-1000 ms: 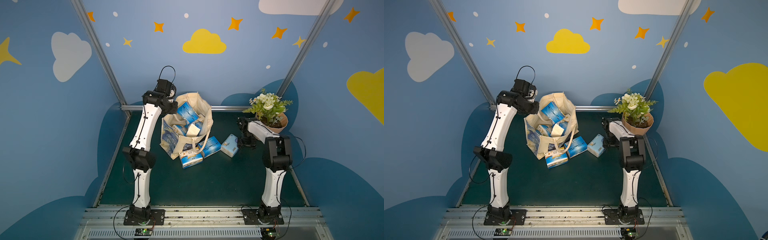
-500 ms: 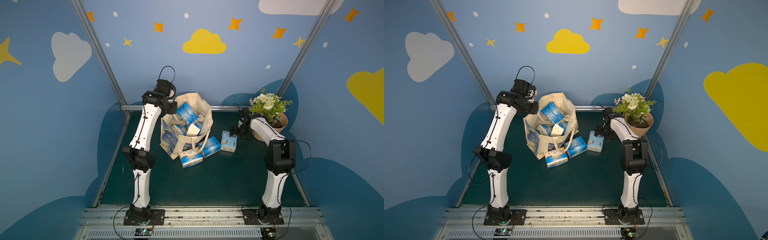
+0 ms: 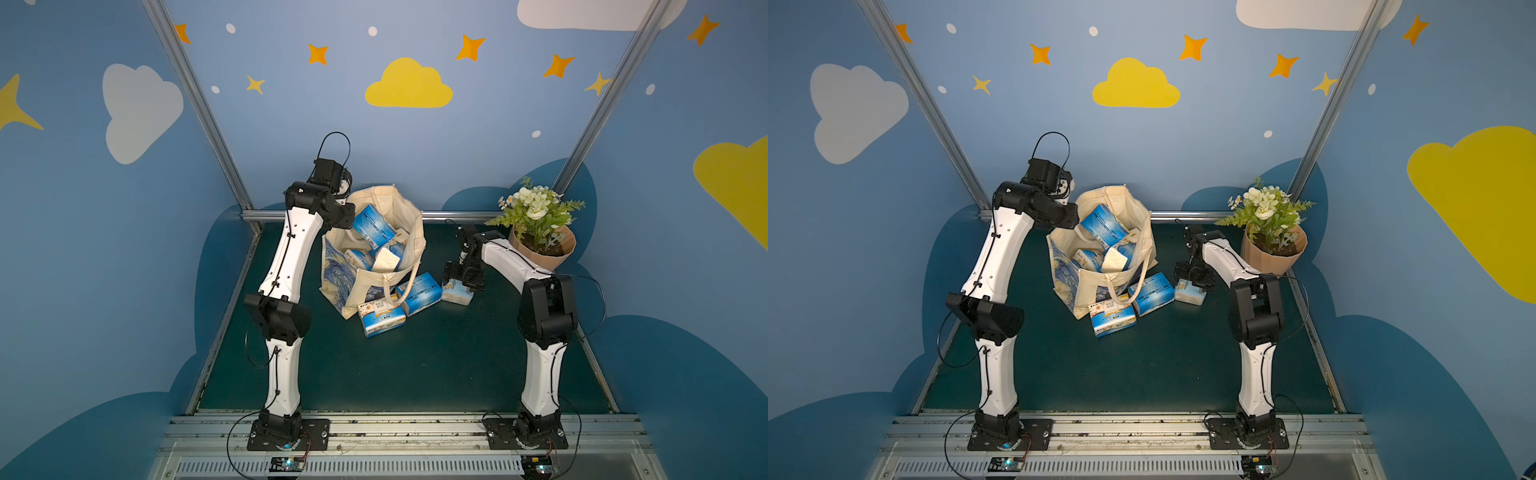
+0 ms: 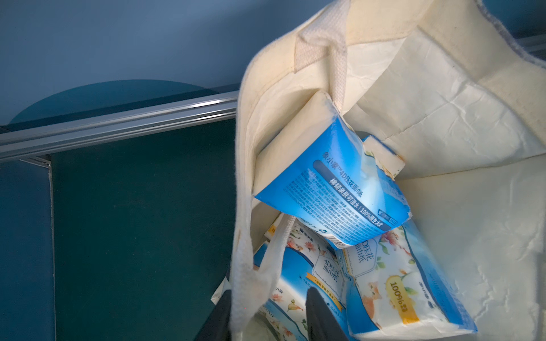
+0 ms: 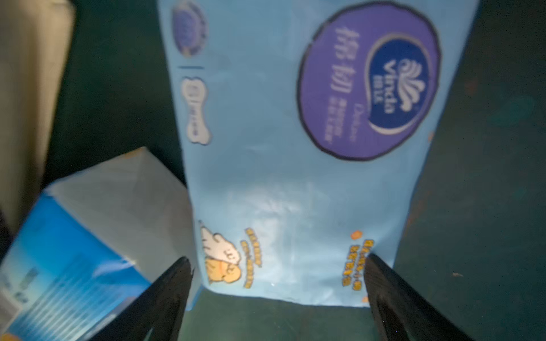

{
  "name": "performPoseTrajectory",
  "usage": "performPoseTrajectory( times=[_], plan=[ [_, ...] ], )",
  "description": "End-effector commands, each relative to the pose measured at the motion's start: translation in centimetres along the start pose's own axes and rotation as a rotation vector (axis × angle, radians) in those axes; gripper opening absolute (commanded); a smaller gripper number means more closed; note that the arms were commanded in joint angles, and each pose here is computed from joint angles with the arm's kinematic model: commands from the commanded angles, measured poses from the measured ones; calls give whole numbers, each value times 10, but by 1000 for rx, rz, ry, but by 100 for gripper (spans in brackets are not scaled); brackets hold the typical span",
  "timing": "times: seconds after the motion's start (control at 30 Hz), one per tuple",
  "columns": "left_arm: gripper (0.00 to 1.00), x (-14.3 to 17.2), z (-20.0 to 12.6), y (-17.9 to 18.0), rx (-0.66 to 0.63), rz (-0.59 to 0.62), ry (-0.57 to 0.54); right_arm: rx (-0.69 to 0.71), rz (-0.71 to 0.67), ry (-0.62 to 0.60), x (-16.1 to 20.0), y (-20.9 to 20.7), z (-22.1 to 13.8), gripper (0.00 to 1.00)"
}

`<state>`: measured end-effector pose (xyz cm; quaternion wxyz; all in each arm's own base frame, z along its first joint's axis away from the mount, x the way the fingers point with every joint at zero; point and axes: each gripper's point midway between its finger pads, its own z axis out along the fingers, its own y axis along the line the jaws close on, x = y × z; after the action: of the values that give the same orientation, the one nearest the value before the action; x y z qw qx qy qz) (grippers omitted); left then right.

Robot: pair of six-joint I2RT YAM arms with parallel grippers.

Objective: Put tissues into the canvas bag
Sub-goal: Pick up the pack of facial tissues from the center of the board.

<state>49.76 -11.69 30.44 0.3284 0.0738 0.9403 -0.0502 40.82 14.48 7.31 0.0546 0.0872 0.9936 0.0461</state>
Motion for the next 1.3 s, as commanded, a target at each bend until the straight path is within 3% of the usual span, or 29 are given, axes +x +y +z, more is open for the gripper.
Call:
performPoseTrajectory(
  times=[0.0,0.2,0.43,0.7,1.0,1.13,1.27],
  plan=[
    [41,-3,-25,3,-13,10,-33,126,43,-18,1,-26,-1,92],
    [41,-4,-21,3,-11,11,-36,124,17,-140,-9,-21,-23,92],
    [41,-5,-19,2,-4,10,-36,8,-37,-26,-7,9,-4,92],
    [41,-1,-20,11,-57,27,-19,130,12,25,-11,-19,12,93],
    [53,1,-25,41,-218,22,-20,125,-6,-7,-12,-22,5,93],
    [51,-3,-27,50,-261,10,-37,122,-11,-9,-10,-22,3,93],
    [46,0,-20,44,-196,-7,-22,125,-13,-11,-7,-27,0,93]
  ],
)
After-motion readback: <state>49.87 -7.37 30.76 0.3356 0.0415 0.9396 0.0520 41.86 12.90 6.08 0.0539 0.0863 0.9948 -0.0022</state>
